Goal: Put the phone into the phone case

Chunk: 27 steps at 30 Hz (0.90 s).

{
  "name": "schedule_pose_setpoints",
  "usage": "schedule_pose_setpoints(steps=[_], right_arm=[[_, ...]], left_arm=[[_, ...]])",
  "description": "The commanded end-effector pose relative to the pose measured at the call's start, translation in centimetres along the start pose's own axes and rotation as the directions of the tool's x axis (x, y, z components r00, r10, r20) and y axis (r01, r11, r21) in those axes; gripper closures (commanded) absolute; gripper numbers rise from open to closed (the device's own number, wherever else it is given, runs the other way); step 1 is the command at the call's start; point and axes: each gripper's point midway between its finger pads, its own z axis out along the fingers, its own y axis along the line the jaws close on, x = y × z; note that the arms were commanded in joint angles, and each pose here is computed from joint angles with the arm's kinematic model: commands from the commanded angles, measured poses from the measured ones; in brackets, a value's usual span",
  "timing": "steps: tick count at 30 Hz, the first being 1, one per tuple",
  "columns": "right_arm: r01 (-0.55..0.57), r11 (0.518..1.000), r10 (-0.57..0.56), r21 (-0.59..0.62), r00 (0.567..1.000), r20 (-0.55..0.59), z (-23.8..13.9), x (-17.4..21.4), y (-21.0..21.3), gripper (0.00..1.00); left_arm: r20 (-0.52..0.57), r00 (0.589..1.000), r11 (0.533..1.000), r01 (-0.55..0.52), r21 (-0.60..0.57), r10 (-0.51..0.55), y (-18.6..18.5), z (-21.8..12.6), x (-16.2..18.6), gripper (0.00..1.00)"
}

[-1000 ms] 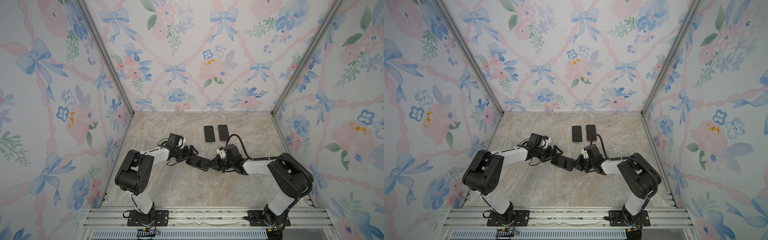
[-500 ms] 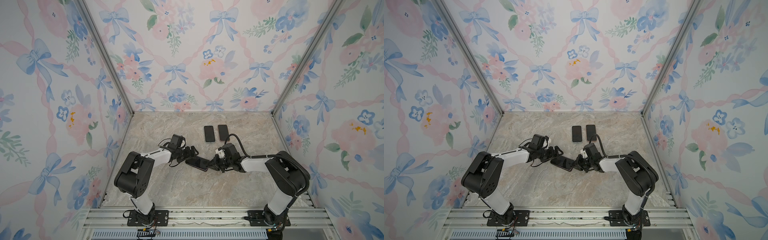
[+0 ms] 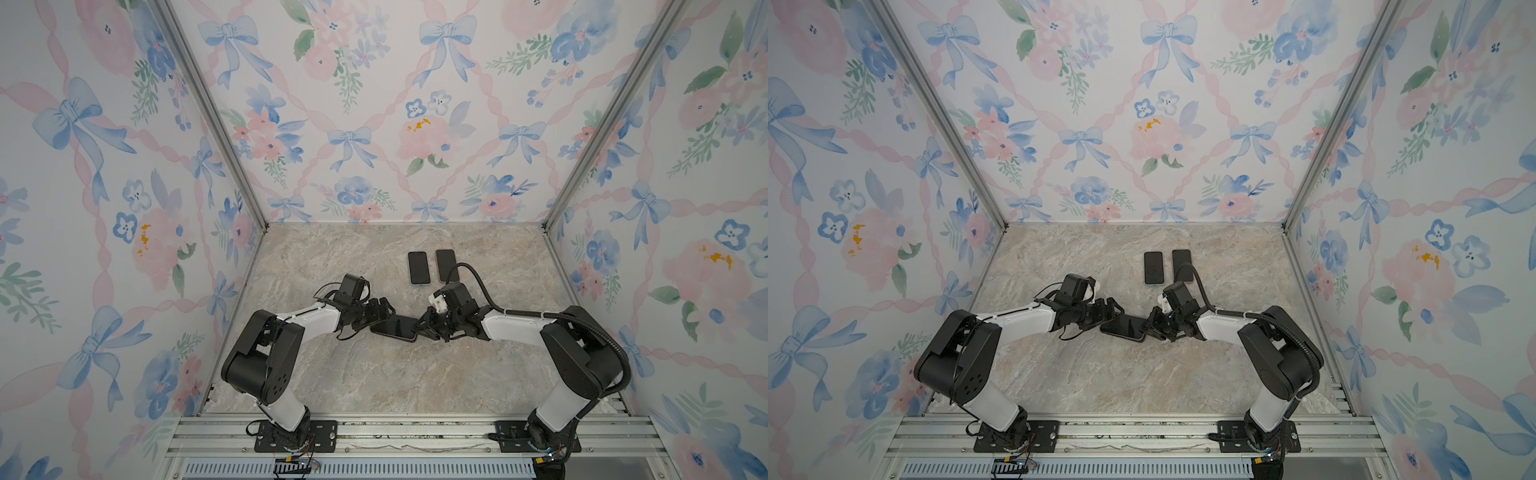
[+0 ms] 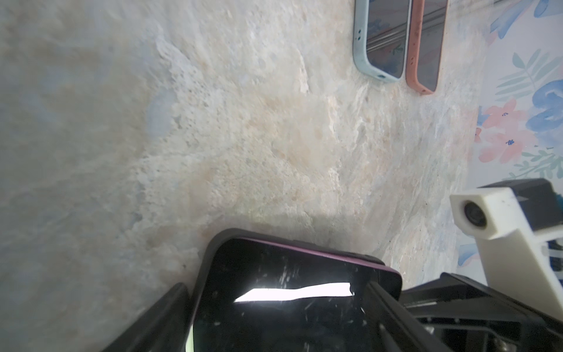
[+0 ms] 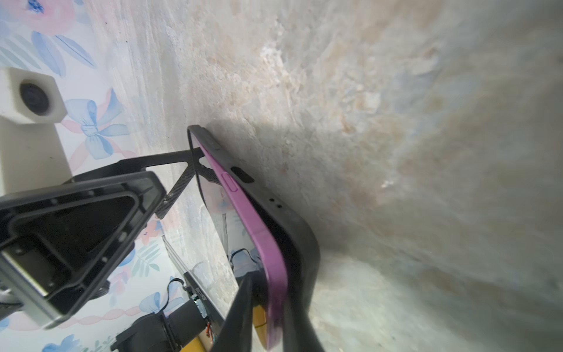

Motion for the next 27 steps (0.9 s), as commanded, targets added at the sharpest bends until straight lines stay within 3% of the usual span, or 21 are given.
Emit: schedule_pose_setpoints(steps=[1,9,18,23,27], right_arm=[[0.029,0.995,-0.027,0.094,0.999,-0.021,0.2,0.9,-1.1,0.72],[0.066,0.990,-0.064,0.122,0.998,-0.020,-0.8,0.6,-0.3,0.57],[0.106,0.971,-0.107,0.213,0.994,-0.009,-2.2,0.4,-0.7,0.47],[0.170,0.942,-0.180,0.290,0.984,0.008,-3.8,0.1,-0.8,0.47],[0.259,0.895,-0.281,0.363,0.960,0.008,-5.0,0.5,-0.9,0.56]], left_arm=[[-0.162,0.986,0.995,0.043,0.089,-0.028,-1.7,-0.1,4.2,0.10],[-0.141,0.989,0.995,0.051,0.087,-0.039,-1.3,-0.6,3.7,0.10],[-0.142,0.988,0.998,0.067,-0.009,-0.068,1.7,-1.2,4.4,0.17],[-0.138,0.988,0.997,0.058,-0.047,-0.064,2.5,-1.5,4.7,0.25],[-0.149,0.988,0.998,0.040,-0.041,-0.045,2.6,-1.5,5.0,0.39]])
